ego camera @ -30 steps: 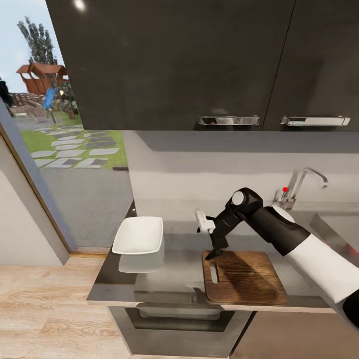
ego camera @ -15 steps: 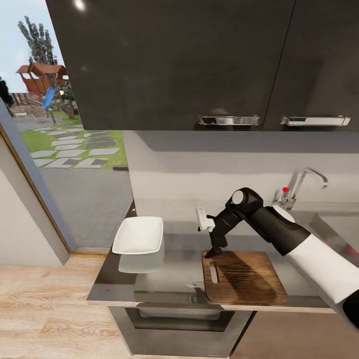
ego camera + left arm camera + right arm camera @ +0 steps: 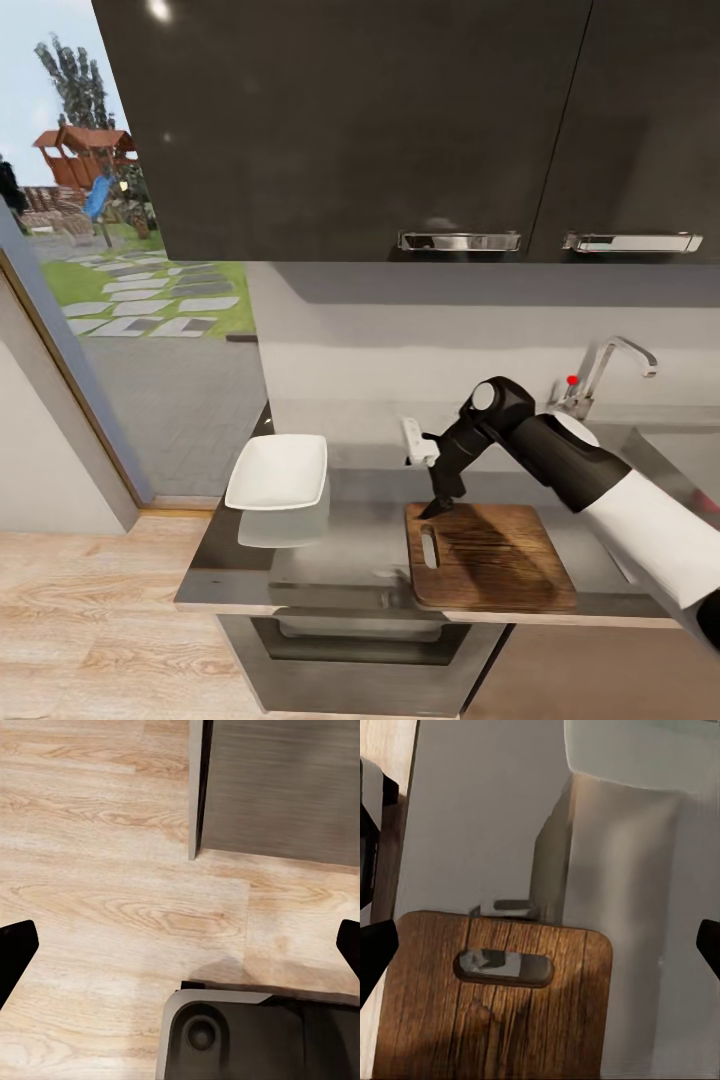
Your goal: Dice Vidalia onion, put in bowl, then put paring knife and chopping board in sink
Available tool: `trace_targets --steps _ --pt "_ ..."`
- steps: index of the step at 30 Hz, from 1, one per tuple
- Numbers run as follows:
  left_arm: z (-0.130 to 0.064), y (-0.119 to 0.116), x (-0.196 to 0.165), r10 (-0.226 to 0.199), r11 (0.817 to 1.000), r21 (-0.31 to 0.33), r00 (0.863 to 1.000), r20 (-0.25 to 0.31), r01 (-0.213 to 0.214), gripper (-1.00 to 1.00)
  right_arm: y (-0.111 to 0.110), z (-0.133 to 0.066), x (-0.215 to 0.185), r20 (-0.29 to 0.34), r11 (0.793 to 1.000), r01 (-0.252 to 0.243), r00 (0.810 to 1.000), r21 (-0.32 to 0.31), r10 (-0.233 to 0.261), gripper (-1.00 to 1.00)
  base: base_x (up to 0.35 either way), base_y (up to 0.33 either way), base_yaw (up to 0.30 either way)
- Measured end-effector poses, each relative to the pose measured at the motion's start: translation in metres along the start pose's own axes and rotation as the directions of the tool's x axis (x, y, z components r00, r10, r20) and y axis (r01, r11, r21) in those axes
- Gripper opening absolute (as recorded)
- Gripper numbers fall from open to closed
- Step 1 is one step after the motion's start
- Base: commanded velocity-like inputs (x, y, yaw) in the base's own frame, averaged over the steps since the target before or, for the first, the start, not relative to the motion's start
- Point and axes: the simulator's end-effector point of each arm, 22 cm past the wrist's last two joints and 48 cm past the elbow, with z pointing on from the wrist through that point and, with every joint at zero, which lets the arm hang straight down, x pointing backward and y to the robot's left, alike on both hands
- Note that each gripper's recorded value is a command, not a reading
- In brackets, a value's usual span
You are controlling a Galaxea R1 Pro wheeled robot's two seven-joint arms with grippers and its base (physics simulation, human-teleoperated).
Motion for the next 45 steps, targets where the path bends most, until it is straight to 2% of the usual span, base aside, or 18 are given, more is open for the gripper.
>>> trace_targets --steps 10,13,23,45 --pt "0.000 0.000 0.000 0.000 1.000 0.000 1.000 0.000 0.000 1.00 -0.002 -0.003 0.018 -0.022 1.000 -0.028 0.999 0.007 0.028 1.00 0.000 0.000 0.000" --pt "0.000 0.000 0.000 0.000 1.000 0.000 1.000 0.001 0.000 1.00 -0.004 0.002 0.029 -0.033 0.998 -0.066 0.997 -0.001 0.066 1.00 0.000 0.000 0.000" --pt "0.000 0.000 -0.001 0.000 1.000 0.000 1.000 0.002 0.000 1.00 -0.006 0.009 0.046 -0.049 0.991 -0.133 0.990 -0.010 0.132 1.00 0.000 0.000 0.000" --pt "0.000 0.000 0.000 0.000 1.000 0.000 1.000 0.001 0.000 1.00 -0.018 0.016 0.059 -0.059 0.984 -0.175 0.983 0.034 0.177 1.00 0.000 0.000 0.000"
